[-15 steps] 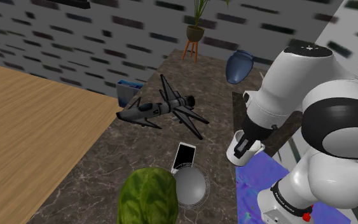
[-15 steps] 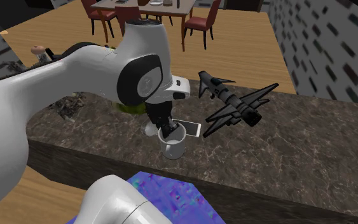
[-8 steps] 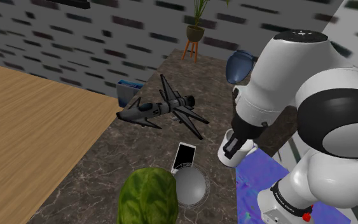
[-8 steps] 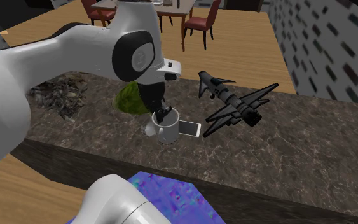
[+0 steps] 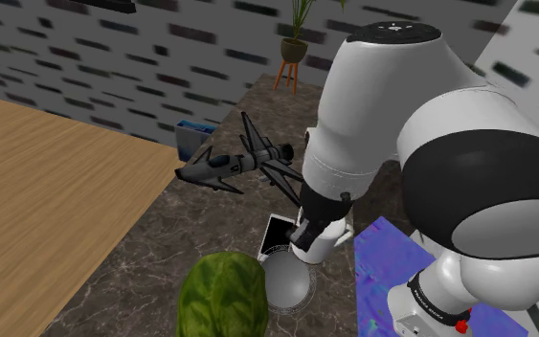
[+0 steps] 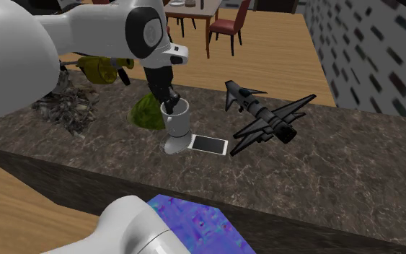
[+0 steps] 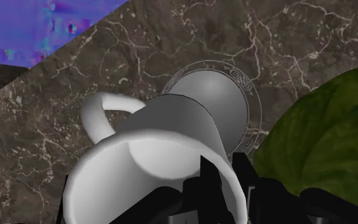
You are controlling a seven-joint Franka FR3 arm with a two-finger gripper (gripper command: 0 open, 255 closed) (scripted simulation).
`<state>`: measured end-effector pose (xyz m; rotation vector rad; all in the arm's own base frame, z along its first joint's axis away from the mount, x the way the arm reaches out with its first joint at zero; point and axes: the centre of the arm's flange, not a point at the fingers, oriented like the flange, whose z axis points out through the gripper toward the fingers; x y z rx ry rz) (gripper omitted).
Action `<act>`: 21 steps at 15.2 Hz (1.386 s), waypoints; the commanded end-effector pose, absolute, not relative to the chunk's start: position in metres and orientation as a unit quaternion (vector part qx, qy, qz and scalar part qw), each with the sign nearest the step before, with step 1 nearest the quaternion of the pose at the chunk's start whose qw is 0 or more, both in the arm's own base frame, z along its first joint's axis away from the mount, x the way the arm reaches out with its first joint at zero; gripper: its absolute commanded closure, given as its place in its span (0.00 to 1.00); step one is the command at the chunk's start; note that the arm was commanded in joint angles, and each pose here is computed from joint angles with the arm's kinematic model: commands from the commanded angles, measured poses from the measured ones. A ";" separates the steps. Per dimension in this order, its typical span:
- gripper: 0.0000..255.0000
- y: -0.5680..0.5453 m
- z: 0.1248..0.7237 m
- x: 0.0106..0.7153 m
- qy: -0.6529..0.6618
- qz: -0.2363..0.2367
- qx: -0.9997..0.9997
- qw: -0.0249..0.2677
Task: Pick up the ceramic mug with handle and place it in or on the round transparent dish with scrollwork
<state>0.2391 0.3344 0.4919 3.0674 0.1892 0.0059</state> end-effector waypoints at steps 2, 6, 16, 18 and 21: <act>1.00 0.348 0.483 0.243 0.061 0.002 0.998 0.033; 1.00 0.348 0.462 0.243 0.061 0.002 0.998 0.033; 1.00 0.348 0.409 0.243 0.061 0.002 0.998 0.033; 1.00 0.348 0.400 0.243 0.061 0.002 0.998 0.033; 1.00 0.348 0.400 0.243 0.061 0.002 0.998 0.033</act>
